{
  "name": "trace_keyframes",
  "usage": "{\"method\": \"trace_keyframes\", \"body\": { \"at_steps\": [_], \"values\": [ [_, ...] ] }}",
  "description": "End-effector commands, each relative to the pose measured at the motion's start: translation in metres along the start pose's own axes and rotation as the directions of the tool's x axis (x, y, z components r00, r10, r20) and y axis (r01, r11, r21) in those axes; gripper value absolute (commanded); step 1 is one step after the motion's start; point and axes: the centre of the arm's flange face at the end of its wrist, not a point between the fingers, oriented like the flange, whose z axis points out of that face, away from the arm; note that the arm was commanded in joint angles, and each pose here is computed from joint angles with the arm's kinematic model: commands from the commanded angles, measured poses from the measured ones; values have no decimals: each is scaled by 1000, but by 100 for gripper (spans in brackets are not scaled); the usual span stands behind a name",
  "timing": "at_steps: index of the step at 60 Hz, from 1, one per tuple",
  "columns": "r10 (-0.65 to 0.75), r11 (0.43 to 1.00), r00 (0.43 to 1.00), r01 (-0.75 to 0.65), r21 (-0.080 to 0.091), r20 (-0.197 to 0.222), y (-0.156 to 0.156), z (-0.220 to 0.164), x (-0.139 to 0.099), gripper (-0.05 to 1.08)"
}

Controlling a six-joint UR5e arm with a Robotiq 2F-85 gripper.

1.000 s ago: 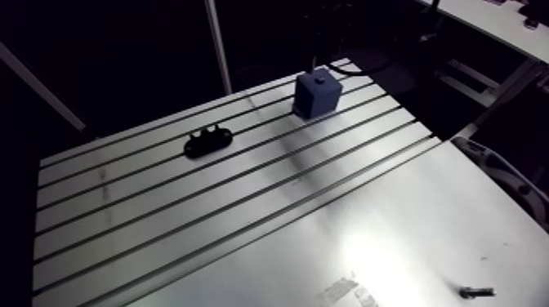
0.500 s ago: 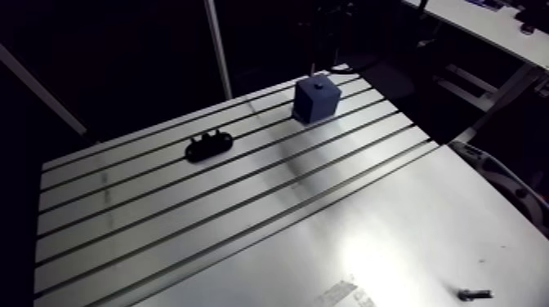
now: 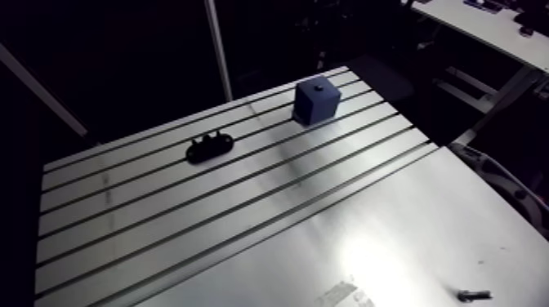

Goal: Pick up the M10 bolt and insert it into the hex recess until seated.

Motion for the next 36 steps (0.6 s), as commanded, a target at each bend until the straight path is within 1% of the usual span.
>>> {"method": "trace_keyframes", "body": {
  "at_steps": [1,4,14,17,30,36],
  "values": [
    [1,1000,1000,-1,-6,-2,4,-3,2,102],
    [2,1000,1000,-2,-10,-5,5,-5,2,102],
    [11,1000,1000,-11,-12,-6,9,-3,0,103],
    [17,1000,1000,-17,-7,-4,12,-1,0,103],
    [19,1000,1000,-19,-3,3,14,5,-2,104],
    [17,1000,1000,-17,1,7,13,8,-3,104]
  ]
}}
